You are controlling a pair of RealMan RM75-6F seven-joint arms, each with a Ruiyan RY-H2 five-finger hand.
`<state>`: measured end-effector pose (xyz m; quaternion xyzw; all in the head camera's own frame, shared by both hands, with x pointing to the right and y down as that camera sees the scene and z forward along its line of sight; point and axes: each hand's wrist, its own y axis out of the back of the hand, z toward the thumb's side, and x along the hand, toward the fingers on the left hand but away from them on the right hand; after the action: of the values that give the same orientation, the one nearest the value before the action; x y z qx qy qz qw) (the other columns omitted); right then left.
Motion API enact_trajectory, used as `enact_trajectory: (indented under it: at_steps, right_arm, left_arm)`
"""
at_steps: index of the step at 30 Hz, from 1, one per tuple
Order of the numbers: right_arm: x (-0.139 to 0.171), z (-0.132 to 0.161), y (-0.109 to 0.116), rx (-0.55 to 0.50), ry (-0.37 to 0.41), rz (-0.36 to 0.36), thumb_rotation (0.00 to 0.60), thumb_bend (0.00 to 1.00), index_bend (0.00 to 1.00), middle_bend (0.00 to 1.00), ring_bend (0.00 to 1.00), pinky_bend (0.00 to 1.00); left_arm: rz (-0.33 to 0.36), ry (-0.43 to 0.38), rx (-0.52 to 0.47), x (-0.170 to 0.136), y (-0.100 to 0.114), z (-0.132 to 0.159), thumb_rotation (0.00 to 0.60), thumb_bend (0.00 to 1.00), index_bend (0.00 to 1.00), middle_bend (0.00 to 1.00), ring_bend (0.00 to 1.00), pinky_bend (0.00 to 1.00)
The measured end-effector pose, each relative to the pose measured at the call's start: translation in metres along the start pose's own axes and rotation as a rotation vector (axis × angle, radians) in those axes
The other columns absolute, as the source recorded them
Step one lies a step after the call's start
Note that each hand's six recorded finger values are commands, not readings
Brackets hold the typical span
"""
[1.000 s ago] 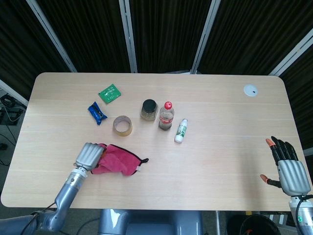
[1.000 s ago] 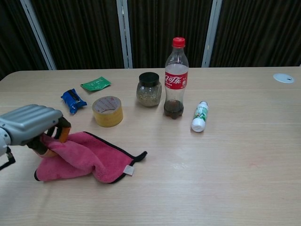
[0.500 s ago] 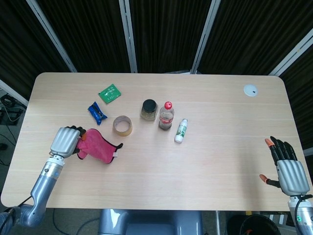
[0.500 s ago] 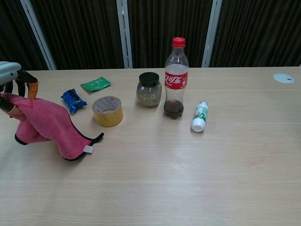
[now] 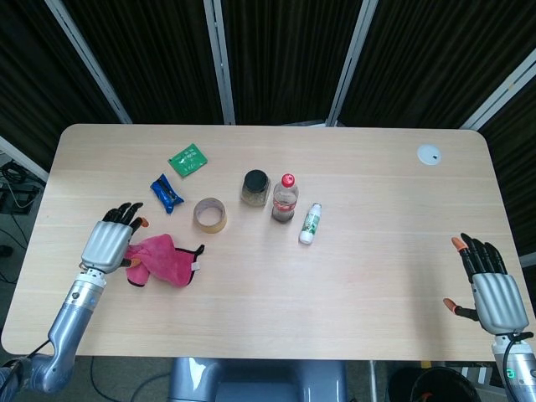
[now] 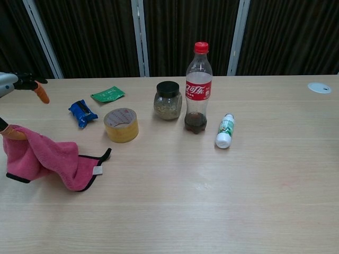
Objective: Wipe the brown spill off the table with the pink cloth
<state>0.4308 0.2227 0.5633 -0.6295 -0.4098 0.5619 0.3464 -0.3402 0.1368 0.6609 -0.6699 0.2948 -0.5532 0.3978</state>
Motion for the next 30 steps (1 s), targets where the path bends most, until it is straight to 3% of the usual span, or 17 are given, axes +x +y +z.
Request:
enact_trajectory:
  at_steps: [8, 20, 30]
  right_arm:
    - [0.000, 0.000, 0.000, 0.000, 0.002, -0.001, 0.600, 0.01, 0.00, 0.00, 0.00, 0.03]
    - [0.000, 0.002, -0.001, 0.008, 0.006, 0.002, 0.600, 0.01, 0.00, 0.00, 0.00, 0.03]
    - [0.001, 0.003, 0.001, 0.022, 0.019, -0.006, 0.600, 0.01, 0.00, 0.00, 0.00, 0.03]
  left_arm:
    - [0.035, 0.029, -0.062, -0.012, 0.016, -0.008, 0.600, 0.00, 0.18, 0.00, 0.00, 0.03]
    - [0.111, 0.117, -0.138, -0.047, 0.046, -0.052, 0.600, 0.00, 0.17, 0.00, 0.00, 0.00]
    - [0.201, 0.142, -0.114, -0.107, 0.056, -0.078, 0.600, 0.00, 0.00, 0.00, 0.00, 0.00]
